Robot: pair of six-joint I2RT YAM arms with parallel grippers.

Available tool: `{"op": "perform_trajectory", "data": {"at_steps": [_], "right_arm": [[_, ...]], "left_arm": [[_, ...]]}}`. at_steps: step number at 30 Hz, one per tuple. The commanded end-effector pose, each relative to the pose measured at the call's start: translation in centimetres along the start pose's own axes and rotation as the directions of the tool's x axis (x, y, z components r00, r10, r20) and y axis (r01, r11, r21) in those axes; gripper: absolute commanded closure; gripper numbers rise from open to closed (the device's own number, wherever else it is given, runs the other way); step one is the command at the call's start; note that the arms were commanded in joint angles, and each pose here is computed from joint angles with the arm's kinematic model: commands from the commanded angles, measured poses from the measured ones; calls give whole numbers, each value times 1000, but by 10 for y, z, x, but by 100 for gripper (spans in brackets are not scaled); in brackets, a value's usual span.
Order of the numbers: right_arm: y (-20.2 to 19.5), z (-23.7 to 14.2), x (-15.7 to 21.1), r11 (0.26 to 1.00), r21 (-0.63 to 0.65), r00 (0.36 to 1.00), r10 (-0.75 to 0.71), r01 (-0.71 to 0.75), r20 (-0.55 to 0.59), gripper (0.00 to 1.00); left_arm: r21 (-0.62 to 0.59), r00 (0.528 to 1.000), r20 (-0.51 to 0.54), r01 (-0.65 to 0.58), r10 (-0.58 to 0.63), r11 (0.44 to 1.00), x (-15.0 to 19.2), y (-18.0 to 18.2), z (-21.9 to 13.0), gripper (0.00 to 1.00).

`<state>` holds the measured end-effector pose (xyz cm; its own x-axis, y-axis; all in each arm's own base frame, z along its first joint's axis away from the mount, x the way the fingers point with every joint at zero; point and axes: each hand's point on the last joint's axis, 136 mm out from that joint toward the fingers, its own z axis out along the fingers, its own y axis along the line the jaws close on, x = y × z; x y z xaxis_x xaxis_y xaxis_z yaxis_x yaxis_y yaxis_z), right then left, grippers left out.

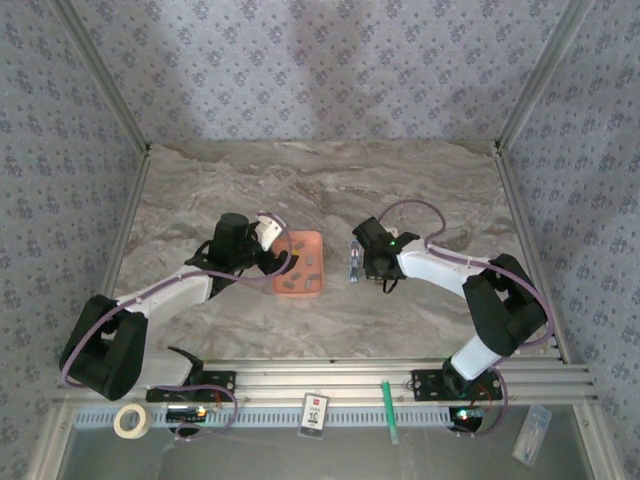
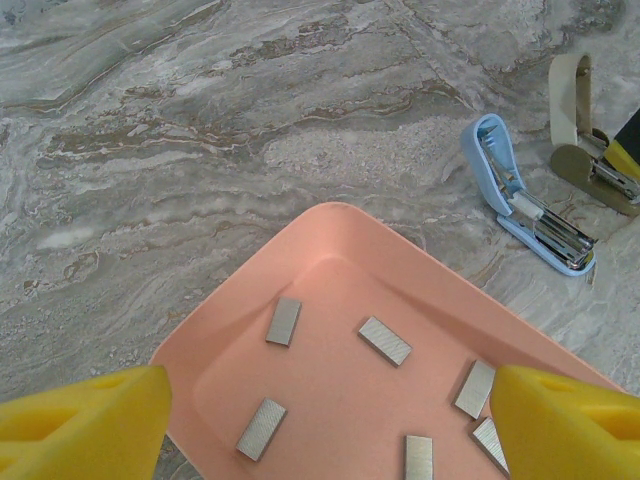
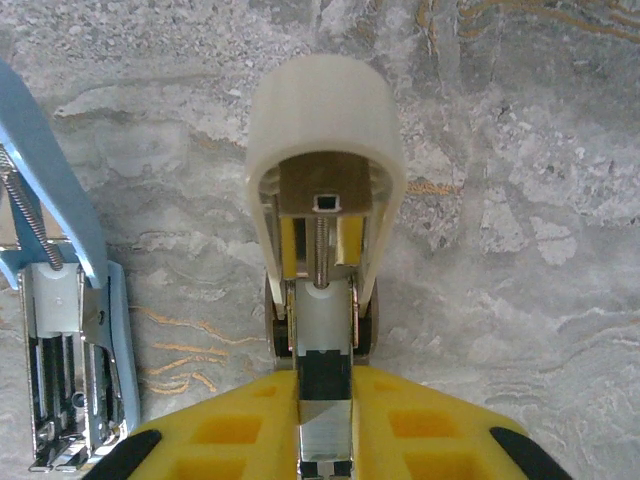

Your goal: Load the staples into the stapler

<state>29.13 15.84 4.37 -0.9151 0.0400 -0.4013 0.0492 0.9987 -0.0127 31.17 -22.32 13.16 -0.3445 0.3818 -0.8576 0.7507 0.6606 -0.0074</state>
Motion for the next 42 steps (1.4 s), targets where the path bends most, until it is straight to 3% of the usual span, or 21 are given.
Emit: {"op": "perform_trajectory", "data": {"at_steps": [1, 16, 21, 25, 30, 33, 36, 40, 42], "right_arm": [[-2, -8, -1, 1000, 19, 1000, -14, 14, 2, 77], [19, -79, -24, 997, -62, 994, -44, 51, 102, 69], [45, -101, -22, 976, -133, 982, -157, 171, 108, 66], [70, -115, -23, 936, -193, 953, -274, 295, 126, 65], [107, -121, -24, 847, -286, 894, -433, 448, 119, 65], [131, -119, -19, 762, -308, 818, -565, 569, 113, 64], [156, -115, -13, 616, -331, 686, -709, 715, 161, 60], [185, -112, 2, 336, -408, 461, -849, 849, 260, 57], [194, -111, 14, 143, -433, 306, -892, 890, 334, 56]], "left_arm": [[16, 1000, 28, -12, 11, 1000, -11, -3, -1, 17], [-19, 996, 56, 75, -74, 997, -32, -1, -24, 16], [-56, 986, 55, 163, -160, 985, -42, 7, -40, 16], [-110, 945, 65, 327, -322, 939, -33, 25, -53, 15], [-167, 835, 83, 549, -544, 819, -7, 51, -68, 14], [-189, 781, 101, 623, -616, 759, 6, 61, -78, 14], [-219, 736, 120, 675, -666, 705, 18, 70, -86, 14], [-230, 680, 132, 729, -722, 644, 31, 79, -95, 14], [-227, 666, 129, 741, -735, 631, 36, 81, -96, 14]]}}
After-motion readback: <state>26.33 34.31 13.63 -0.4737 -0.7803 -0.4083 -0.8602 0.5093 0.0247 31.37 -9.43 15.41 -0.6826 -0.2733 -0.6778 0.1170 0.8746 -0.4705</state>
